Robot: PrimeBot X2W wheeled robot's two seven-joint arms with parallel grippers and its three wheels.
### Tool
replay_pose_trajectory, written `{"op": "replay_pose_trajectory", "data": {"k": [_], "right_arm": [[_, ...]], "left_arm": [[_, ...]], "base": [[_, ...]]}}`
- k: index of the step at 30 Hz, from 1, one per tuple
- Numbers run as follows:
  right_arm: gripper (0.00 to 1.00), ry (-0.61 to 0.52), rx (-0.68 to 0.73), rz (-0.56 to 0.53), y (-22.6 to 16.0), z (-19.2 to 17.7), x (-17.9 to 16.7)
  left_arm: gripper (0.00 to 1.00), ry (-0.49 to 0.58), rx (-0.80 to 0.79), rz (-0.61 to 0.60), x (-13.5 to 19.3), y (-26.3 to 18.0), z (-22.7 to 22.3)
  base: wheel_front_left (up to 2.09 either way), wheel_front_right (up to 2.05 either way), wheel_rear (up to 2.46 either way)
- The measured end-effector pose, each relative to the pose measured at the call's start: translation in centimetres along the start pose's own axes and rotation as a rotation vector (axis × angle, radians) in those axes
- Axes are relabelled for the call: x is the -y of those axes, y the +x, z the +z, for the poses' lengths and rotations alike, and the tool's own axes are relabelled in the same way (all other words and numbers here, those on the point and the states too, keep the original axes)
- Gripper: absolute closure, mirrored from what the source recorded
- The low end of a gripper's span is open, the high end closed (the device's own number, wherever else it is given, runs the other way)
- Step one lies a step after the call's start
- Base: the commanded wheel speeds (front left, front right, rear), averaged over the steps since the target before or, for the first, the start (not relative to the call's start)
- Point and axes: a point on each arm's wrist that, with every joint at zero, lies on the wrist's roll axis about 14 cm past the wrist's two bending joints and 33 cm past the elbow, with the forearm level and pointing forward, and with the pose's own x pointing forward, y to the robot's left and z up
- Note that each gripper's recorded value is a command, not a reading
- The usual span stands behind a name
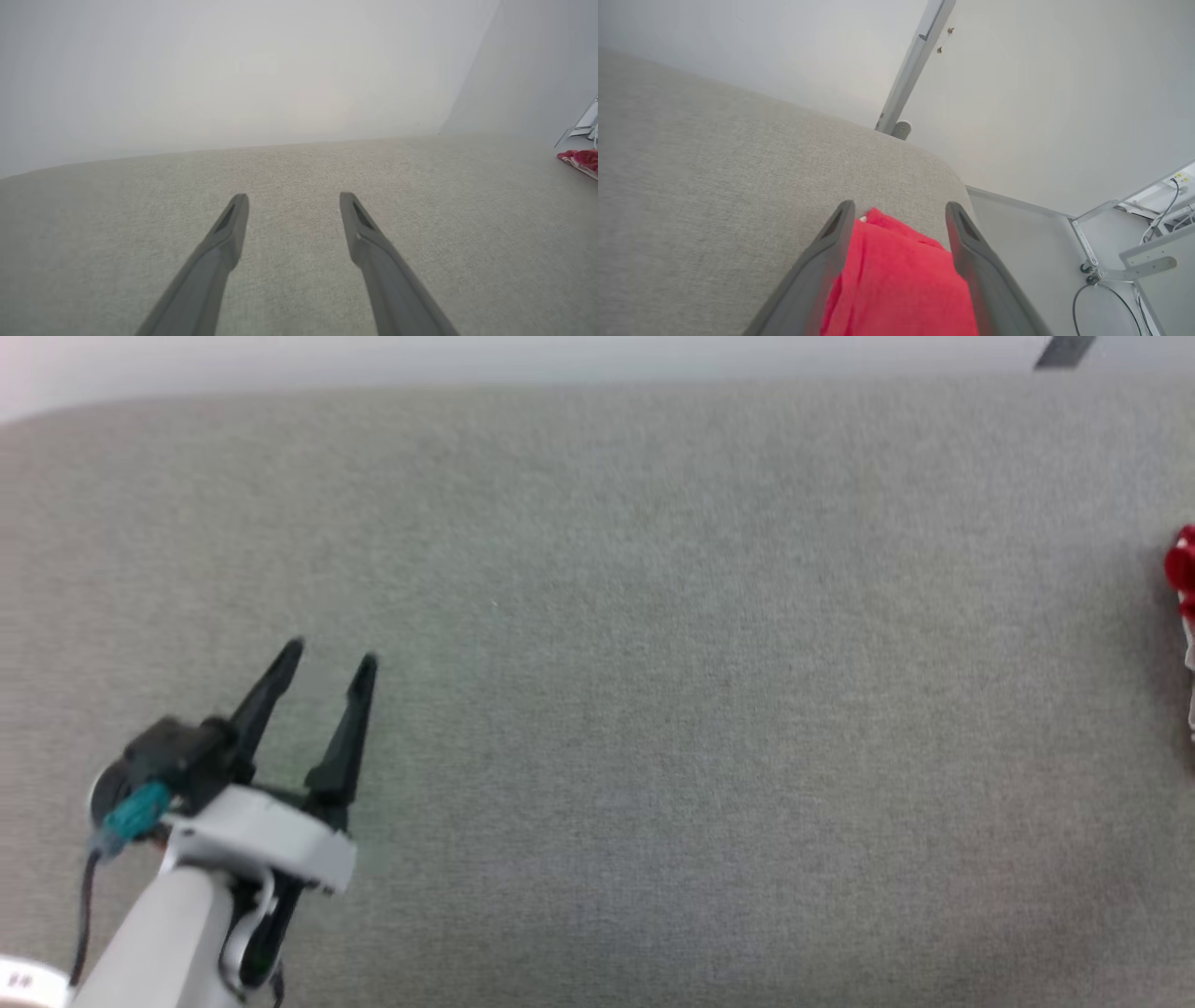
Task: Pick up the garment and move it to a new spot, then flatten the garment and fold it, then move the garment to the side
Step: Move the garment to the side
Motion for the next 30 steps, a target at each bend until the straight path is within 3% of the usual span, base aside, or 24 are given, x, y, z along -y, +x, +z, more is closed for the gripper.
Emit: {"op": "replay_pose_trajectory", "data": {"k": [7, 12, 23, 30], "right_arm": [[0.00, 0.051, 0.099, 0.091, -2.4, 1.7, -4.1], [0.00, 0.122, 0.239, 0.136, -4.6, 5.0, -6.3], [0.00, 0.184, 0.403, 0.174, -10.8, 6.4, -9.8], [0.00, 0.202, 0.425, 0.193, -13.5, 5.5, -12.0]], "left_arm": [[0.00, 0.021, 0.027, 0.127, -3.0, -5.4, 1.8], [0.00, 0.012, 0.065, 0.205, -4.2, -9.0, 3.1], [0.00, 0.026, 0.121, 0.321, -6.1, -14.4, 4.8], [0.00, 0.036, 0.132, 0.343, -6.2, -16.0, 4.9]], "base": [[0.00, 0.00, 0.00], [0.00, 0.00, 0.00], [0.00, 0.00, 0.00], [0.00, 0.00, 0.00]]}}
